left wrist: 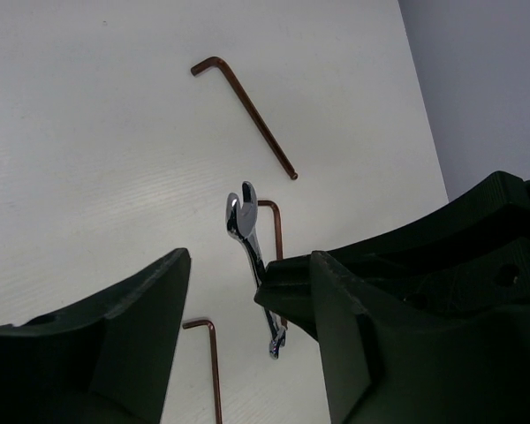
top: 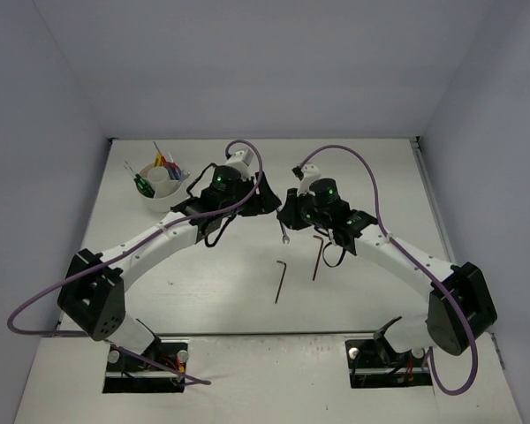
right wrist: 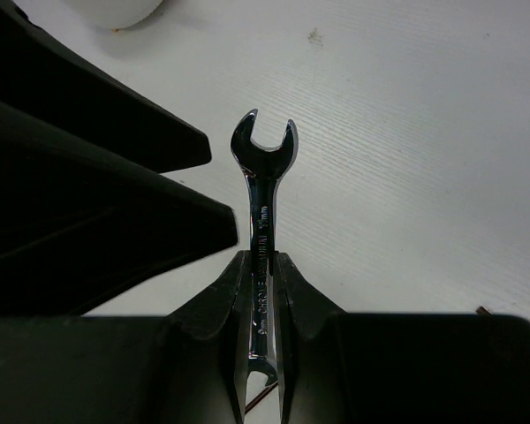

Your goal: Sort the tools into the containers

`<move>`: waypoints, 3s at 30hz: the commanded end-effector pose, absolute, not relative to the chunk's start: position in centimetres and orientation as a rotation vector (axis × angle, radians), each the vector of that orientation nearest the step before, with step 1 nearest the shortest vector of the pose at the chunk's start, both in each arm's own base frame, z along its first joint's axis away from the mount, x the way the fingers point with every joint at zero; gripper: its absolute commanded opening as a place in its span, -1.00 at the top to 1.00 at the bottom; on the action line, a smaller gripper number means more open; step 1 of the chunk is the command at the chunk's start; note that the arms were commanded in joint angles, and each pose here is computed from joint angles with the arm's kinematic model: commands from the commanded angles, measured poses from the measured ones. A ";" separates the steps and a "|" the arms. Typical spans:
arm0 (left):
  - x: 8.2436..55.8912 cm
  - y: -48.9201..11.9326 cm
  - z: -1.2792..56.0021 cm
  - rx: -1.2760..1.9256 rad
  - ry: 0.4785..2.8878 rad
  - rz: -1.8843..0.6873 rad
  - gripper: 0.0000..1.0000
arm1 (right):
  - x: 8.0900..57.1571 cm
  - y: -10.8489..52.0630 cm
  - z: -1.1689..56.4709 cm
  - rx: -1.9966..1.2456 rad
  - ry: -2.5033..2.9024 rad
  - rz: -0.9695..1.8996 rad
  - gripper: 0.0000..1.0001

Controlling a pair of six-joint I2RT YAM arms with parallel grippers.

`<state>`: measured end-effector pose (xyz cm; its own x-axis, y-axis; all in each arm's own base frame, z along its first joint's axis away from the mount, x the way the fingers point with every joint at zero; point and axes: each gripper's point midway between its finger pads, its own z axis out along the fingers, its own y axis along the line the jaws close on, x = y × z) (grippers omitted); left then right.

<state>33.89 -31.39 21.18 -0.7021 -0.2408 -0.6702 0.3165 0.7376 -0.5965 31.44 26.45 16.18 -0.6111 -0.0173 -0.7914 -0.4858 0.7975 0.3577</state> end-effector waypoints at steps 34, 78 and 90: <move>41.4 -15.4 29.3 0.242 1.930 -0.009 1.00 | 32.0 25.3 18.8 -0.341 2.009 0.733 -0.17; 51.0 -3.8 24.5 0.198 1.830 0.215 -0.10 | 33.3 17.7 14.8 -0.150 2.153 0.526 -0.17; 39.1 -16.1 27.6 0.049 2.045 -0.126 -0.25 | 32.6 15.0 15.3 -0.005 2.164 0.436 -0.17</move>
